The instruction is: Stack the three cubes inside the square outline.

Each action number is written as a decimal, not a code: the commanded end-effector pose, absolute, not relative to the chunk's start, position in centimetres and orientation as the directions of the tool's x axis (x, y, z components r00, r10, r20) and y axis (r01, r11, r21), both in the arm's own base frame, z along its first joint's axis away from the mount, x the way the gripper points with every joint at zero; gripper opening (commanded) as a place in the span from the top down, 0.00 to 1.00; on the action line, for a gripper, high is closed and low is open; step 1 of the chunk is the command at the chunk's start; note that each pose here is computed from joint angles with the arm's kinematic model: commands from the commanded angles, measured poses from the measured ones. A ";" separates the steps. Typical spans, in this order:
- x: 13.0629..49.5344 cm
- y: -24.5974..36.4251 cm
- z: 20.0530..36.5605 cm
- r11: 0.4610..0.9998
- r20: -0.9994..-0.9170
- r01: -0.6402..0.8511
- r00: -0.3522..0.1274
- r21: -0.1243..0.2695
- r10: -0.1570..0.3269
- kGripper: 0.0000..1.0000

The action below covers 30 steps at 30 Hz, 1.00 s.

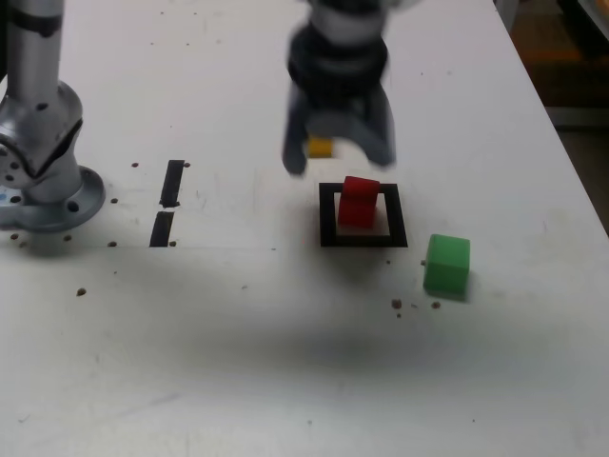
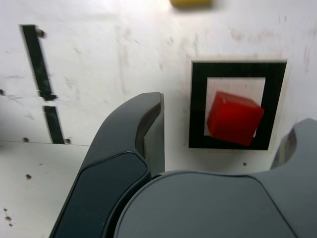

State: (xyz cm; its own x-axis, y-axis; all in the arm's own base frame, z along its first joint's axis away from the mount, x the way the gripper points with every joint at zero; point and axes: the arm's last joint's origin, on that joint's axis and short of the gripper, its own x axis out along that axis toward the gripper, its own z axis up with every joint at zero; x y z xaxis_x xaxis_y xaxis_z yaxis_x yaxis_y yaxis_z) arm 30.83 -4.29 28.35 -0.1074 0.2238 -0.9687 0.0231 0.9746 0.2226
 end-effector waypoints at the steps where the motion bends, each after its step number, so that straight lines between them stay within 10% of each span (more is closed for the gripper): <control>1: 30.4 -2.9 28.7 0.976 -0.970 -0.001 -0.115 0.218 0.216 0.00; 18: 32.5 7.1 24.2 0.971 -0.951 -0.119 -0.257 0.206 0.170 0.01; 30: 32.4 8.6 21.4 0.971 -0.947 -0.146 -0.287 0.191 0.143 0.19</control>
State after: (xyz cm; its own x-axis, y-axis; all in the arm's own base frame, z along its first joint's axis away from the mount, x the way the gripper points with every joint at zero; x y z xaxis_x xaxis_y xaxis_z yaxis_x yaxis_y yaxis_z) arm 32.40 8.42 21.70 -0.2834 0.1465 -0.9477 -0.1420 0.9710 0.1926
